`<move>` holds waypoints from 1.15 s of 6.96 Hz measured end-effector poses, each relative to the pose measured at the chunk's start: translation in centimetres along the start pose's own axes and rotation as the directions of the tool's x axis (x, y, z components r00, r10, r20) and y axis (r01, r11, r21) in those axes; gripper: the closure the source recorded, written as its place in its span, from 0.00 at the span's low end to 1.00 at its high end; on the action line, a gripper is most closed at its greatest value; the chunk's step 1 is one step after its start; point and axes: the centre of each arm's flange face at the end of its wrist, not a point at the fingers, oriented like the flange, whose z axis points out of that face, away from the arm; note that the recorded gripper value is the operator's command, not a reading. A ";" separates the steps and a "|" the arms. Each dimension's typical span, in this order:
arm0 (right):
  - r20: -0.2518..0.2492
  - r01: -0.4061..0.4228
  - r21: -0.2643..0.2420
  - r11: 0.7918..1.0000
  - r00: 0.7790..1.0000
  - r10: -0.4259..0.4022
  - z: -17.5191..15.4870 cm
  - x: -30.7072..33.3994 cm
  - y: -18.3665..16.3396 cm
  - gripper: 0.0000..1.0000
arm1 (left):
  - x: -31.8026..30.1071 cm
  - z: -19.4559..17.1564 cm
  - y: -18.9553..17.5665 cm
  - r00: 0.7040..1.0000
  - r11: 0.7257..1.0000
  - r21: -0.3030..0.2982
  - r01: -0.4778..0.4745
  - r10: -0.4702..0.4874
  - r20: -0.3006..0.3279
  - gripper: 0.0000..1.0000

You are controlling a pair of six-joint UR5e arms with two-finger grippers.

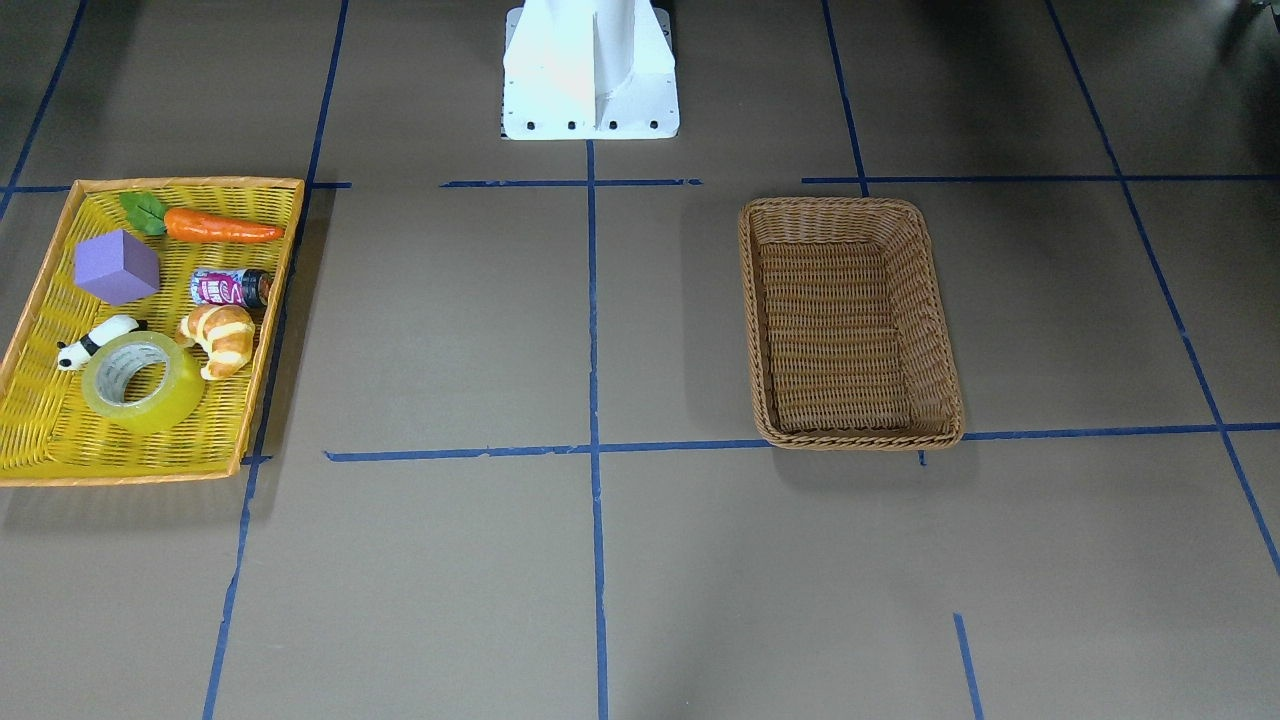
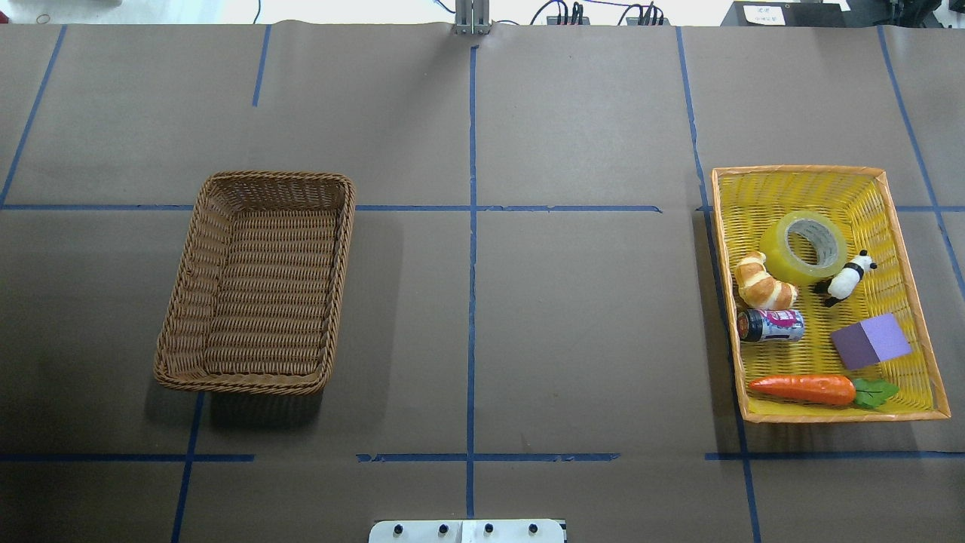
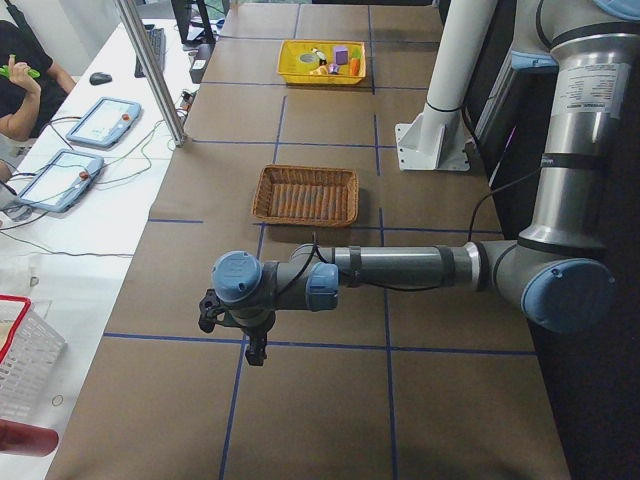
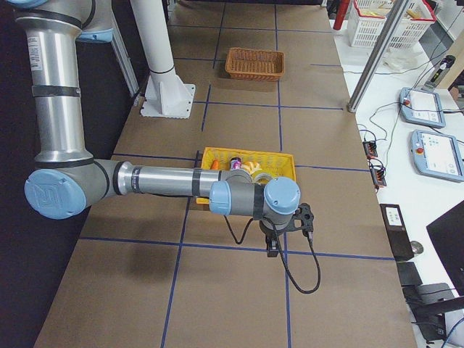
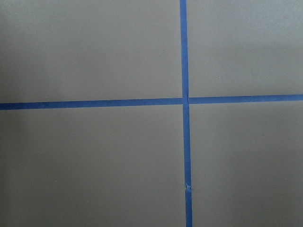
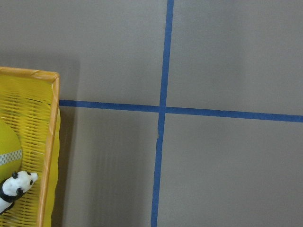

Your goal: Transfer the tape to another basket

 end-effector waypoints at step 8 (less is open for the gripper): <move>-0.014 -0.004 -0.006 1.000 1.000 0.004 0.5 0.7 0.8 0.00 | -0.1 0.2 0.1 1.000 1.000 0.005 -0.006 0.006 -0.002 0.00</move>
